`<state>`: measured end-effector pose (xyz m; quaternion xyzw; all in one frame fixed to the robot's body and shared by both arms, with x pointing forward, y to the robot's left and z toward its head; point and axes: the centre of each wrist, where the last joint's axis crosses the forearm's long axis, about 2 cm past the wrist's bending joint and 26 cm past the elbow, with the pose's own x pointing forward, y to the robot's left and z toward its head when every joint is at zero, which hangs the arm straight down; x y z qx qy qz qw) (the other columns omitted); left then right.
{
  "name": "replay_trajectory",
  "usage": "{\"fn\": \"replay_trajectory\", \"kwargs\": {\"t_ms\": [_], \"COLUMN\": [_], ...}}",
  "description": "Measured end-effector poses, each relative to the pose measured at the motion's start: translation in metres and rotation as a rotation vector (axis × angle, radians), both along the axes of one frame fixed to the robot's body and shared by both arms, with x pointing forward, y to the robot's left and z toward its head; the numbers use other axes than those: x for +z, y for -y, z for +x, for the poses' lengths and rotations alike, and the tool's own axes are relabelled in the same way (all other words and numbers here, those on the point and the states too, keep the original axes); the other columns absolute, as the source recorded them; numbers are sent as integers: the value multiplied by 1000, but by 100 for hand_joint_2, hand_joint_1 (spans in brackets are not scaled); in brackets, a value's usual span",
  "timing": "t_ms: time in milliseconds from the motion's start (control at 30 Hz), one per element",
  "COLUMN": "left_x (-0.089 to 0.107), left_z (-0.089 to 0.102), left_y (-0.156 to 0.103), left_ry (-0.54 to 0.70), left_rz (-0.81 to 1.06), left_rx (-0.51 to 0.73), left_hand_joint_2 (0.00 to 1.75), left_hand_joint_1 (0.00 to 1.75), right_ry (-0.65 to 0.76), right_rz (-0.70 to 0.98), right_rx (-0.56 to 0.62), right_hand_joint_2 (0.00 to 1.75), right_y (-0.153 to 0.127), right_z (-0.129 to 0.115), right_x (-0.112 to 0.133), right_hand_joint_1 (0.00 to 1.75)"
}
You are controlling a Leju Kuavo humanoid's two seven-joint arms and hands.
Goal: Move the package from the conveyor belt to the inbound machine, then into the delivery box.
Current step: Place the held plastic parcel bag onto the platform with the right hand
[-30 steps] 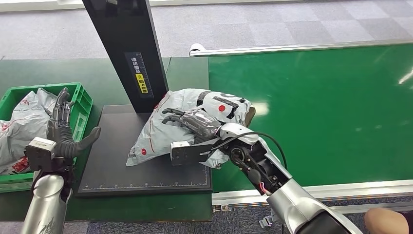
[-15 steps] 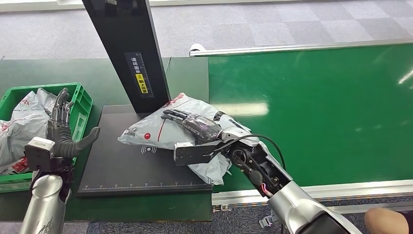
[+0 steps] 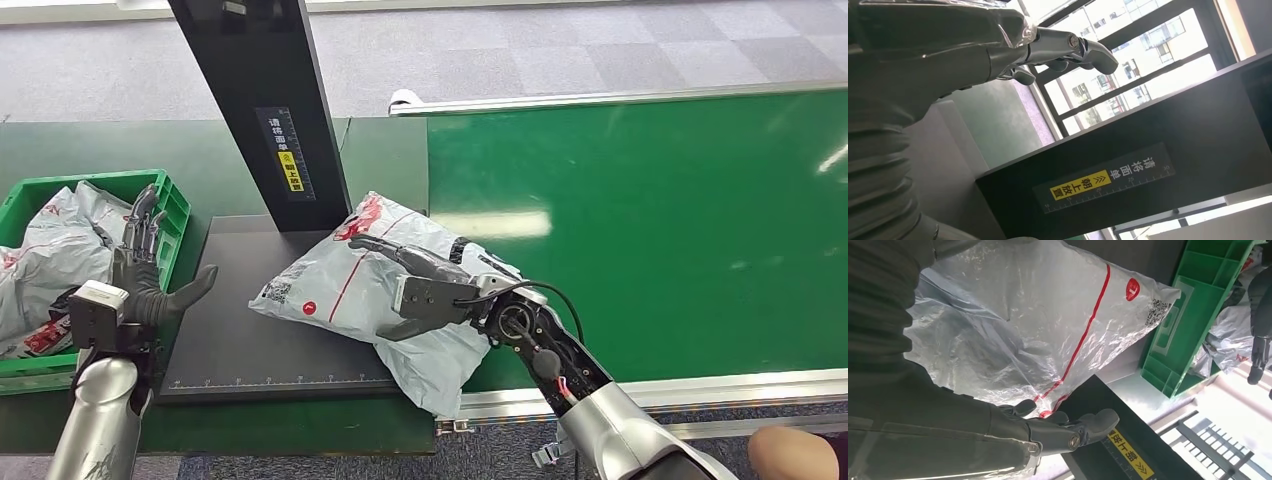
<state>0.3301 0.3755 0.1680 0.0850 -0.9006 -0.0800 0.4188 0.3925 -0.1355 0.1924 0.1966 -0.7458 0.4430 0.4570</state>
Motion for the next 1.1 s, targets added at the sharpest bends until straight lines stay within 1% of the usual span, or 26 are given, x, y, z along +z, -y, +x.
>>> {"fn": "replay_trajectory", "kwargs": {"t_ms": [167, 367, 467, 567, 633, 700, 800, 900, 1100], "left_x": [0, 3, 2, 1, 0, -1, -4, -5, -12], "left_z": [1, 9, 11, 12, 13, 13, 13, 15, 15], "left_y": [1, 9, 17, 29, 39, 51, 67, 76, 84], "left_ry": [-2, -13, -26, -53, -82, -110, -126, -130, -161], "left_rz": [3, 28, 58, 103, 162, 247, 409, 549, 706], "left_rx": [-9, -47, -98, -196, -260, -297, -280, -252, -285], "left_hand_joint_2": [175, 175, 175, 175, 175, 175, 175, 175, 175], "left_hand_joint_1": [0, 0, 0, 0, 0, 0, 0, 0, 0], "right_ry": [-44, -137, -151, -161, -168, -174, -180, -185, -176], "right_rz": [51, 208, 289, 347, 384, 422, 477, 528, 588], "right_rx": [0, -21, -45, -76, -94, -110, -136, -169, -224], "right_hand_joint_2": [175, 175, 175, 175, 175, 175, 175, 175, 175], "right_y": [3, 13, 23, 37, 46, 54, 66, 77, 94], "right_z": [1, 6, 9, 9, 7, 4, -3, -10, -20], "right_x": [0, 3, 2, -3, -8, -12, -20, -27, -34], "right_hand_joint_1": [0, 0, 0, 0, 0, 0, 0, 0, 0]}}
